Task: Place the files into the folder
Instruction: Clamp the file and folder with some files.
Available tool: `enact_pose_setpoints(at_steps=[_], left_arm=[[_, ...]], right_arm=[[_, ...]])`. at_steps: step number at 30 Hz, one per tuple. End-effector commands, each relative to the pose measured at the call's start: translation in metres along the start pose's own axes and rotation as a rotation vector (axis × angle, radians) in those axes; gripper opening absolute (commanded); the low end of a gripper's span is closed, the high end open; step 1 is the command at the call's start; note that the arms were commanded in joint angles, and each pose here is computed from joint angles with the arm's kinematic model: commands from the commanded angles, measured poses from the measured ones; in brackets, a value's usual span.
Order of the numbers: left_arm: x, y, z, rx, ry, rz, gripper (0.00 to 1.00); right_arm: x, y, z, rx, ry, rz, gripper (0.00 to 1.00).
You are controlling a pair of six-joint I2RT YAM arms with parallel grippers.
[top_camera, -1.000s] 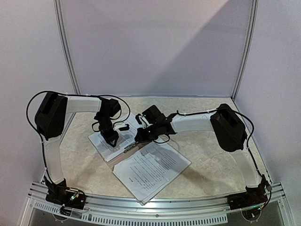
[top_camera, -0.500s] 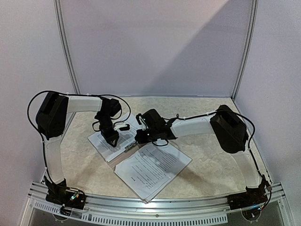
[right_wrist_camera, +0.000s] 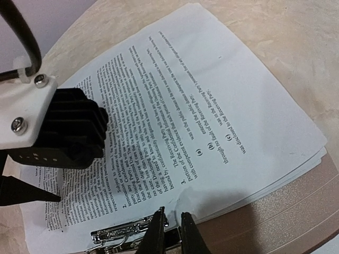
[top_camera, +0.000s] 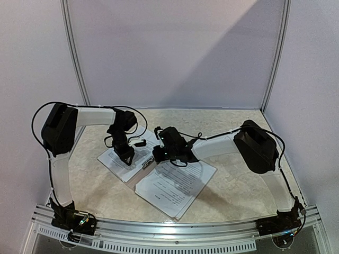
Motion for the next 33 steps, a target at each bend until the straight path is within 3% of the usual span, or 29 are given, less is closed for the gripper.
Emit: enact_pose_setpoints(at_steps=[1, 20, 27, 33], left_arm=[[0.004, -0.024, 0.051, 0.145, 0.096, 0.022, 0.40], [-0.001, -0.026, 0.049, 0.186, 0.106, 0.019, 0.40], [0.003, -0.021, 0.058, 0.155, 0.135, 0.009, 0.40], [0.003, -0.019, 0.057, 0.146, 0.132, 0.004, 0.39]], right_arm=[[0.185, -0.101, 0.012, 0.367, 0.619, -0.221, 0.05], [0.246, -0.130, 0.003, 0.414, 0.719, -0.193, 0.03], [0.237, -0.123, -0.005, 0.381, 0.711, -0.203, 0.03], [0.200, -0.102, -0.005, 0.309, 0.652, -0.219, 0.04]])
Point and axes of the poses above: each gripper's point midway between its finger pads, its own z axis out along the fingers, its own y axis along the line the jaws close on, x = y × z, the point moved 7 cm from there along -z, back along the fingers, and after that the axes turned 3 degrees about -z, right-handed, at the moved point
